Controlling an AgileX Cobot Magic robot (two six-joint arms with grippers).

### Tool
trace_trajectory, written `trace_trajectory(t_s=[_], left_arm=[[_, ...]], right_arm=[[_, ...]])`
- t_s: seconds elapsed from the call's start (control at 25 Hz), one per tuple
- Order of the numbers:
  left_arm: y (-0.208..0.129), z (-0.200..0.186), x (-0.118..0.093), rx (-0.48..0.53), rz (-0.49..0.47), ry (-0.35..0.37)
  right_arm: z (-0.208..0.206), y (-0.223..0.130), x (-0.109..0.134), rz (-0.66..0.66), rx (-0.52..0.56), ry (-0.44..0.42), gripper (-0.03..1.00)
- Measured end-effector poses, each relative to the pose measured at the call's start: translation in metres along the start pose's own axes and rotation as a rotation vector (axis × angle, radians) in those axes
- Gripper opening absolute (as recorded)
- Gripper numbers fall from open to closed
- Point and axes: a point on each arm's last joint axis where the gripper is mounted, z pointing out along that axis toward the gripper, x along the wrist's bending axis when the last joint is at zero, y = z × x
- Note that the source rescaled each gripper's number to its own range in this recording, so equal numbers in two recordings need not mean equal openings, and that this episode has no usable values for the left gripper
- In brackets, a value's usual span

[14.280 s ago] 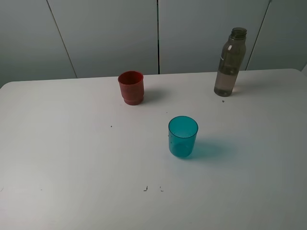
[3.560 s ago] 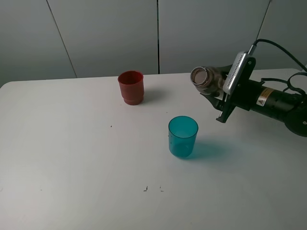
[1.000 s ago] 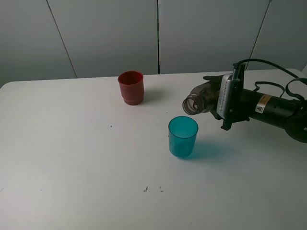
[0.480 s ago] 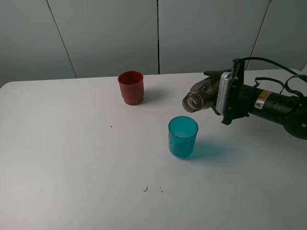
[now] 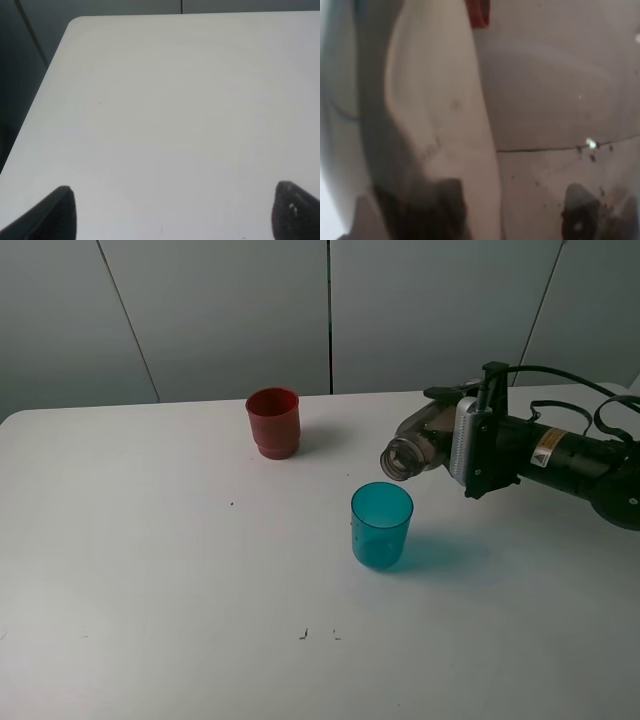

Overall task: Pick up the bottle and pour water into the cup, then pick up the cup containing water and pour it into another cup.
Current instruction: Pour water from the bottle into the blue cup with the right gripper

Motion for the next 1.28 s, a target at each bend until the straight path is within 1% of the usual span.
trace_trajectory(t_s=[0.44, 0.72, 1.28], left_arm=[[0.0, 0.0, 0.0, 0.0, 0.0, 0.0], [0.0, 0.0, 0.0, 0.0, 0.0, 0.0], [0.0, 0.0, 0.0, 0.0, 0.0, 0.0]], right_arm=[[0.0, 0.0, -0.001, -0.048, 0.004, -0.002, 0.06], [-0.003, 0.001, -0.016, -0.082, 0.008, -0.048, 0.06], [-0.003, -0.001, -0.016, -0.114, 0.029, -0.05, 0.06]])
